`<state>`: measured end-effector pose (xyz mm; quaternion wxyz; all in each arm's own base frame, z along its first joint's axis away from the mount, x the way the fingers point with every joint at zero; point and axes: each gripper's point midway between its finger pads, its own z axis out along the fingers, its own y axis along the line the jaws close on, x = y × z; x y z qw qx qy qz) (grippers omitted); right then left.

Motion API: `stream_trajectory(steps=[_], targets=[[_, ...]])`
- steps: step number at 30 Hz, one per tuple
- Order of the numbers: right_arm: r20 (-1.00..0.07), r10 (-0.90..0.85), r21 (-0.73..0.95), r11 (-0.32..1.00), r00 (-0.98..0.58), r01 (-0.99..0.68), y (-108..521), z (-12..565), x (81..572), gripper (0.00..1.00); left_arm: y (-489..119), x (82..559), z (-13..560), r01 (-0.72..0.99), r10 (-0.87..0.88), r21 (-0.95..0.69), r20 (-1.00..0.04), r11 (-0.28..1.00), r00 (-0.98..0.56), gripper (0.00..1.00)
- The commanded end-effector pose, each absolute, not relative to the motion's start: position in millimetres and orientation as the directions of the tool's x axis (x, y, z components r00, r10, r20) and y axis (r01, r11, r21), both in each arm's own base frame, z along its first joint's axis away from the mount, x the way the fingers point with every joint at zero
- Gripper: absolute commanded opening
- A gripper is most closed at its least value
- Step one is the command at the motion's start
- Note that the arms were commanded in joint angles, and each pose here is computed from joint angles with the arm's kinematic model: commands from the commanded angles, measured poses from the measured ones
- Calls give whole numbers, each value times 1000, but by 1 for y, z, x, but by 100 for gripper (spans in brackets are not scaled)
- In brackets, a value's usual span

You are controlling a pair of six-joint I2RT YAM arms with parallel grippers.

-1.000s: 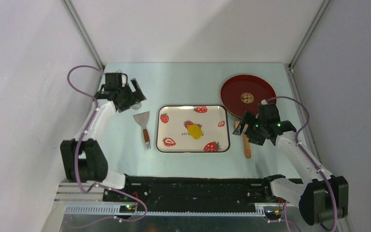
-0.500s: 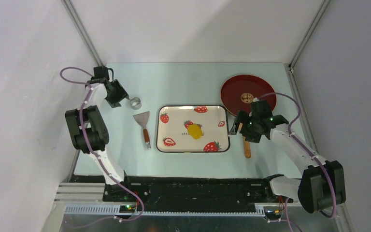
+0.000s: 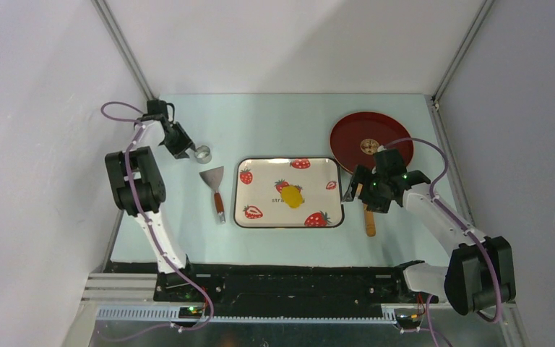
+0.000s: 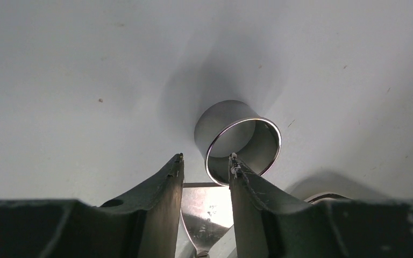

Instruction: Roll out the dumpling wrappers from the dough

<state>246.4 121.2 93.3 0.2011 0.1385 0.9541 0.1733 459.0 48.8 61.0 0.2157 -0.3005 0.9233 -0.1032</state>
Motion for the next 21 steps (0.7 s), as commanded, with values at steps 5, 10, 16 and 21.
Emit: stream_trajectory(steps=[5, 10, 16, 21], targets=[[-374, 333, 409, 897, -866, 168, 124, 105, 261, 85, 32, 469, 54, -463, -554, -320, -324, 827, -767, 37], [-375, 333, 411, 896, -865, 167, 124, 106, 261, 85, 35, 465, 47, -473, -551, -292, -322, 832, -770, 27], [-375, 336, 414, 895, -864, 168, 122, 108, 260, 85, 34, 463, 45, -466, -542, -287, -318, 837, -778, 7], [-376, 334, 418, 894, -864, 164, 121, 109, 259, 85, 32, 463, 68, -443, -535, -312, -356, 841, -766, 0]])
